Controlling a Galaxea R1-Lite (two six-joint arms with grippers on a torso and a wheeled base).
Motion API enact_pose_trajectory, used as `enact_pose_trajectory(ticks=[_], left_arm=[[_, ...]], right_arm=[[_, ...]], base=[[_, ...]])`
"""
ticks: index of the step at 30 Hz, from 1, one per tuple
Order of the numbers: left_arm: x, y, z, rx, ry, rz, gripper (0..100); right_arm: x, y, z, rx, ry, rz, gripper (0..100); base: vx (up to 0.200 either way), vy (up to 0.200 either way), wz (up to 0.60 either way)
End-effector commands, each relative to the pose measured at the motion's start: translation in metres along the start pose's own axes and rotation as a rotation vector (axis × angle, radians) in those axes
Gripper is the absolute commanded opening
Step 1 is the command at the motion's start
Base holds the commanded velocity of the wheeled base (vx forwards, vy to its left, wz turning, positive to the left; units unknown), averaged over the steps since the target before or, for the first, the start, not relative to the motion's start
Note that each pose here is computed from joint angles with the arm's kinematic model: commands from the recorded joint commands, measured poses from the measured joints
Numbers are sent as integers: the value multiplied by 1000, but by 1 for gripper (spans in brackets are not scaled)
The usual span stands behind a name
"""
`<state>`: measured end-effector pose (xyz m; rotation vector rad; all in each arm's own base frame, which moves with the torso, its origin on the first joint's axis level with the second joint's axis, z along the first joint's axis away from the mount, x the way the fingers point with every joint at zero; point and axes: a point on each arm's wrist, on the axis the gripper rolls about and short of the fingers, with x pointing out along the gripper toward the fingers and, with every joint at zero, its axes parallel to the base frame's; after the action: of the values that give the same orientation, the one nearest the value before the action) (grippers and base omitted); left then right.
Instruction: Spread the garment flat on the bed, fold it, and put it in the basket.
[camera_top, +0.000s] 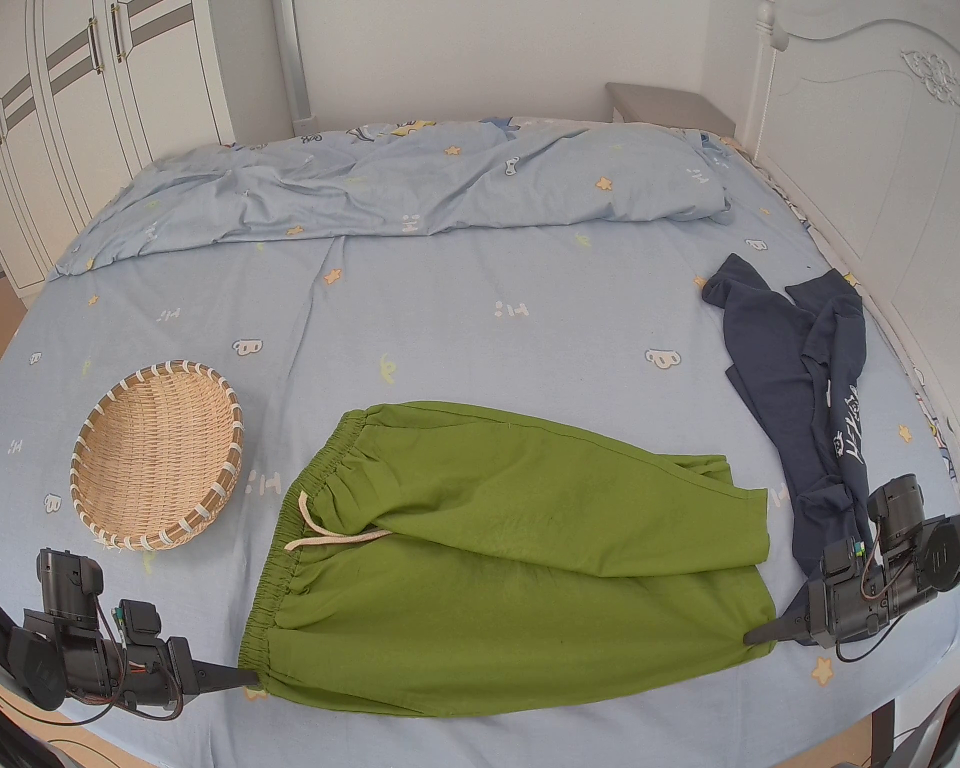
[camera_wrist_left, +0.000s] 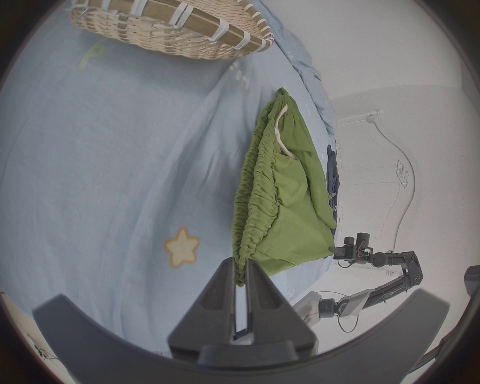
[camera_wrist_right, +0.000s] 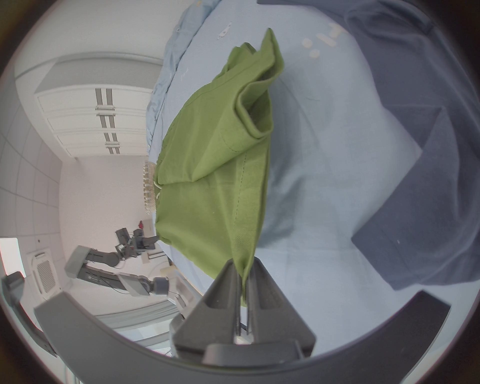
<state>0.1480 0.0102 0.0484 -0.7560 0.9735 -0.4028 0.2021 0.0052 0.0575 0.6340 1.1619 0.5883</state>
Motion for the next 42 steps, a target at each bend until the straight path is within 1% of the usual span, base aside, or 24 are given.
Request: enact_pose_trajectory(ticks=[1,4,5,8,11,13,14,15,17,23,27,28,30,34,37,40,41,42], left_arm=[[-12,-6,-5,27,-34,3,0],[-13,-3,-10,27,-14,17,0],[-14,-1,-14,44,4,27,0],[-15,3,-19,53,26,43,0],[-18,7,-23,50,32,60,0],[-19,9,-27,60,40,67,0],[-19,9,-27,60,40,67,0],[-20,10,-29,84,48,70,0],[-20,10,-31,98,56,70,0],[-14,16,-31,76,97,73,0],[-12,19,-31,87,121,74,0],[-11,20,-32,96,133,75,100],[-10,21,-33,109,143,74,100],[-11,21,-32,108,137,74,100],[-12,19,-32,115,125,74,100],[-19,12,-31,158,70,72,100],[-24,6,-30,174,25,70,100],[-26,3,-30,175,12,66,100]], right_arm=[[-3,2,-16,-16,13,-43,0],[-2,1,-23,-10,28,-46,0],[1,0,-29,-11,40,-54,0],[7,0,-37,-43,50,-69,0],[13,-5,-41,-50,62,-85,0],[21,-8,-43,-51,87,-83,0],[21,-8,-43,-51,87,-83,0],[26,-11,-42,-63,92,-81,0],[29,-13,-41,-70,88,-80,0],[29,-14,-43,-66,88,-81,0],[29,-15,-46,-62,93,-83,0],[29,-15,-47,-63,100,-82,100],[29,-15,-48,-62,101,-83,100],[28,-14,-48,-70,95,-80,100],[22,-9,-48,-92,63,-74,100],[11,1,-47,-137,-1,-67,100],[3,8,-47,-167,-42,-60,100],[-1,11,-48,-180,-59,-59,100]], base=[[0,0,0],[0,0,0],[0,0,0],[0,0,0],[0,0,0],[0,0,0],[0,0,0],[0,0,0],[0,0,0],[0,0,0],[0,0,0],[0,0,0],[0,0,0],[0,0,0],[0,0,0],[0,0,0],[0,0,0],[0,0,0]])
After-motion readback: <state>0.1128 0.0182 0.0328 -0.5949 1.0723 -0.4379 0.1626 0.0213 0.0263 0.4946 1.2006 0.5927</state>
